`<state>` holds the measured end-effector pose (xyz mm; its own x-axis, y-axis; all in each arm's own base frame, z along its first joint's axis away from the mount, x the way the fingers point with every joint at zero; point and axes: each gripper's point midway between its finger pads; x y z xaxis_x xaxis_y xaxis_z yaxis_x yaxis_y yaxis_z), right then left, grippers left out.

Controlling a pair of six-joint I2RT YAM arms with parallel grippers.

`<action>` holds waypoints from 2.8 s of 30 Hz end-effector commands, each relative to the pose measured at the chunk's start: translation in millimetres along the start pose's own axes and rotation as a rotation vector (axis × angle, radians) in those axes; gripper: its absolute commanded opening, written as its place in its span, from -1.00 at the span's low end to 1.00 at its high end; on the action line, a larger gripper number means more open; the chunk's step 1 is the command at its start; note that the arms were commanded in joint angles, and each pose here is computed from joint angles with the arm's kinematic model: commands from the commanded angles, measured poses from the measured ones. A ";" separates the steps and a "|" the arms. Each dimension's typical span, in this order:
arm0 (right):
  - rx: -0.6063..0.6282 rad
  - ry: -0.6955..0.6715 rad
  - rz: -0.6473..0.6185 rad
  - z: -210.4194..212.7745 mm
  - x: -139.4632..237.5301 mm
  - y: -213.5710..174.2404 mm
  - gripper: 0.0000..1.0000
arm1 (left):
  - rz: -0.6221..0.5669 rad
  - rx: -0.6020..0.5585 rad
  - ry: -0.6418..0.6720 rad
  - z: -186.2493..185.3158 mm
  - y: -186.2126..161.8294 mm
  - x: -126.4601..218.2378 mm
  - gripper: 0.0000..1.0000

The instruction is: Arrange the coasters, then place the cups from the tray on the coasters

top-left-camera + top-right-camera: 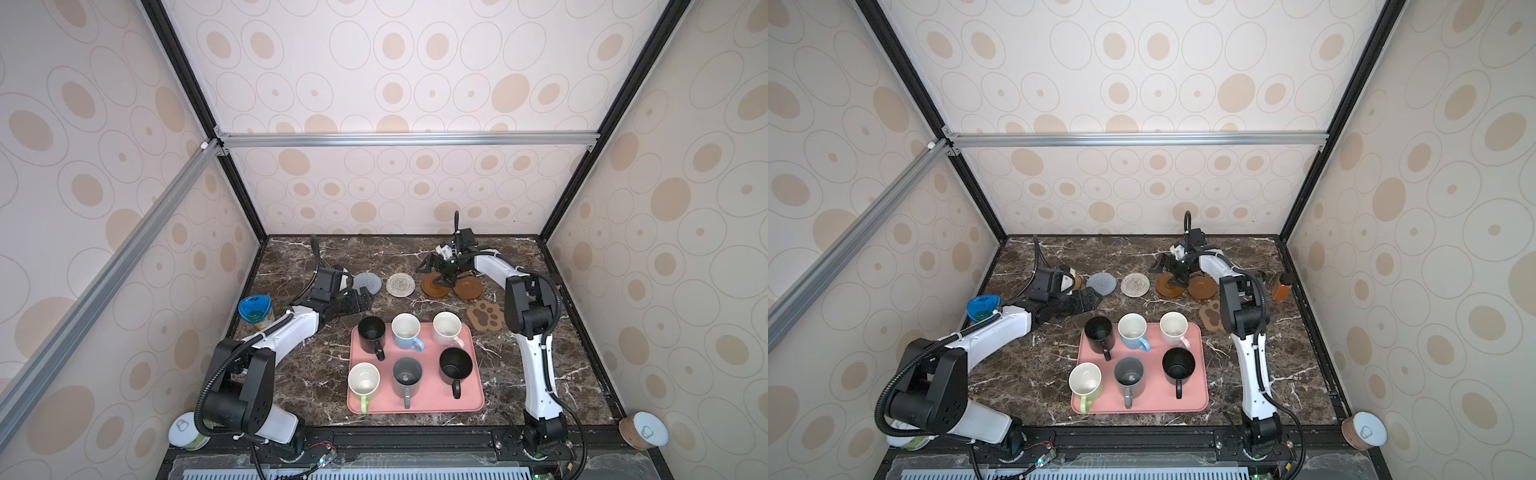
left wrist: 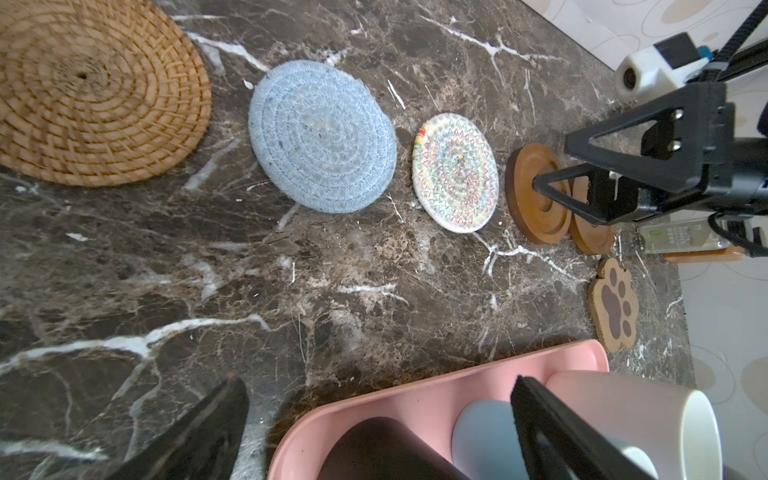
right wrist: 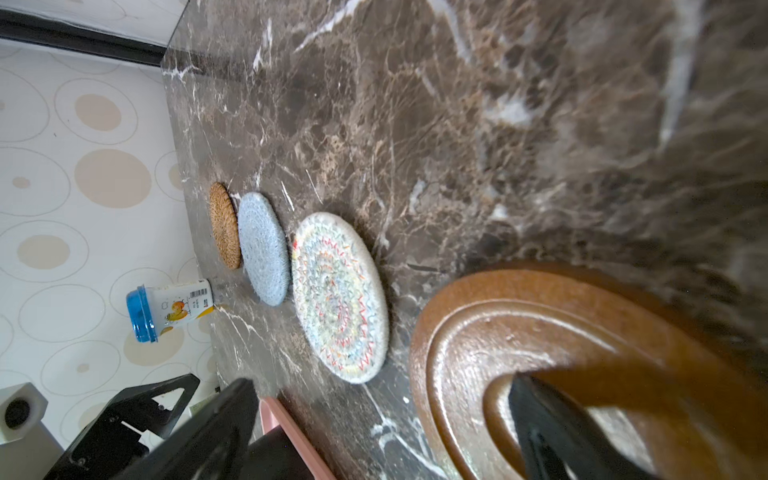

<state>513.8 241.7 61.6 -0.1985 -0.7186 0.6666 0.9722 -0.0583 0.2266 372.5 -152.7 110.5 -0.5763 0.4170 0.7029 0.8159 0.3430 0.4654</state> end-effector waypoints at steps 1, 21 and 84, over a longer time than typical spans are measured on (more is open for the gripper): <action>-0.038 -0.019 0.061 -9.4 -19.6 -15.0 0.98 | -0.034 0.001 -0.015 -5.7 7.3 7.1 1.00; -0.046 0.014 0.046 2.4 -22.8 -12.1 0.97 | -0.037 -0.007 -0.019 -8.5 10.5 7.3 1.00; -0.054 -0.385 -0.042 -53.3 158.4 -143.0 0.97 | 0.248 -0.254 -0.114 -111.6 3.8 -171.4 1.00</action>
<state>353.3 102.7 94.3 -0.2484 -0.4123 0.8765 0.9686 -0.1134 0.2212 476.3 -320.6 56.8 -0.3475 0.5928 0.7265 0.9114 0.0312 0.4104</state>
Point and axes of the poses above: each gripper's point midway between its finger pads, its own x axis back along the fingers, its own z axis along the line the jaws close on, y = z × x, and after that the axes turned 6 degrees about x, right-handed
